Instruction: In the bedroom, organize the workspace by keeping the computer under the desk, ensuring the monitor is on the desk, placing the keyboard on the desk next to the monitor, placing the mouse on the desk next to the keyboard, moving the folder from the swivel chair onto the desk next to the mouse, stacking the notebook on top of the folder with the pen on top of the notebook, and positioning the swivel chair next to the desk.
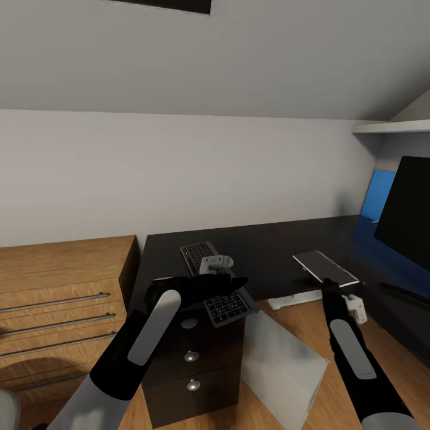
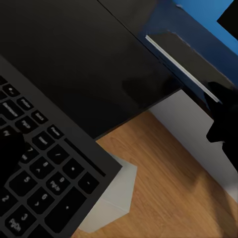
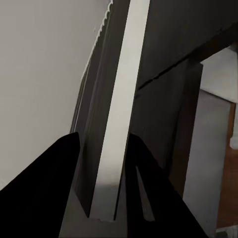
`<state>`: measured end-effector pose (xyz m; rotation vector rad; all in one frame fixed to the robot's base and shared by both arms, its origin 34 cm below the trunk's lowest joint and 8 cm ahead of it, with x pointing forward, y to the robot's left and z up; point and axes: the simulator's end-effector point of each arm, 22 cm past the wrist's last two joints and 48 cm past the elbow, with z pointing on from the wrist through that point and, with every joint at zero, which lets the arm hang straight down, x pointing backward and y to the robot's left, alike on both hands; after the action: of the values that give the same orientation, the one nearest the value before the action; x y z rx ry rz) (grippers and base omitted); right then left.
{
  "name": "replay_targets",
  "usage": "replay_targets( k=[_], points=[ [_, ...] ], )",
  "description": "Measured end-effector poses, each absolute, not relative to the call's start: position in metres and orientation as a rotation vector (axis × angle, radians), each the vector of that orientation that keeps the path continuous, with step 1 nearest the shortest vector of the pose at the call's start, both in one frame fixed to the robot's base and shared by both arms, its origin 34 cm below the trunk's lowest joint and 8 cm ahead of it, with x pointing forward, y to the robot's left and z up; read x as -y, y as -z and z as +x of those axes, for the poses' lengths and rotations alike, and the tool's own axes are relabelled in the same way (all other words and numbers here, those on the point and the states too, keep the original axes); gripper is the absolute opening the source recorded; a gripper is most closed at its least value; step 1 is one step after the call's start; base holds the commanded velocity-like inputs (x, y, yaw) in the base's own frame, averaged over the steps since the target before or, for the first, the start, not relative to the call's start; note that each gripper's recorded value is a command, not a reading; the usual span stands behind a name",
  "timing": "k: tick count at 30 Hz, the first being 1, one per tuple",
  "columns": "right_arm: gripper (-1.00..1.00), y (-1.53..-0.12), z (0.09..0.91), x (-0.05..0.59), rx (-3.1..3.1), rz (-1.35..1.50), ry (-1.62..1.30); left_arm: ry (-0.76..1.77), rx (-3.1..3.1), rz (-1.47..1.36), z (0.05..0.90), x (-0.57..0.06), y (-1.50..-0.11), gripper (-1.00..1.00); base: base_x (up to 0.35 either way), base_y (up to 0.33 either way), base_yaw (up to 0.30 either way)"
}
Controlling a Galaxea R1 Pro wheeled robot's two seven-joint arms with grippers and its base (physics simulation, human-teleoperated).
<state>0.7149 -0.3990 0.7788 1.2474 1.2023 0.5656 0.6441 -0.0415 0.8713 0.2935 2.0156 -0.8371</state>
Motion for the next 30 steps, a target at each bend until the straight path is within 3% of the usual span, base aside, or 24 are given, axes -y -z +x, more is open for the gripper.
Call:
replay_targets(
  k=[8,30],
  points=[
    [-1.00,-0.774,0.722,0.357,-1.244,1.216,-0.626,0.833,-2.015,0.290,0.645,0.040,-0.871,1.00,0.000,0.000,0.000],
    [-1.00,-0.740,0.726,0.316,-1.375,1.182,-0.641,0.792,-1.989,0.297,0.649,0.020,-0.878,1.00,0.034,0.057,0.000]
  ],
)
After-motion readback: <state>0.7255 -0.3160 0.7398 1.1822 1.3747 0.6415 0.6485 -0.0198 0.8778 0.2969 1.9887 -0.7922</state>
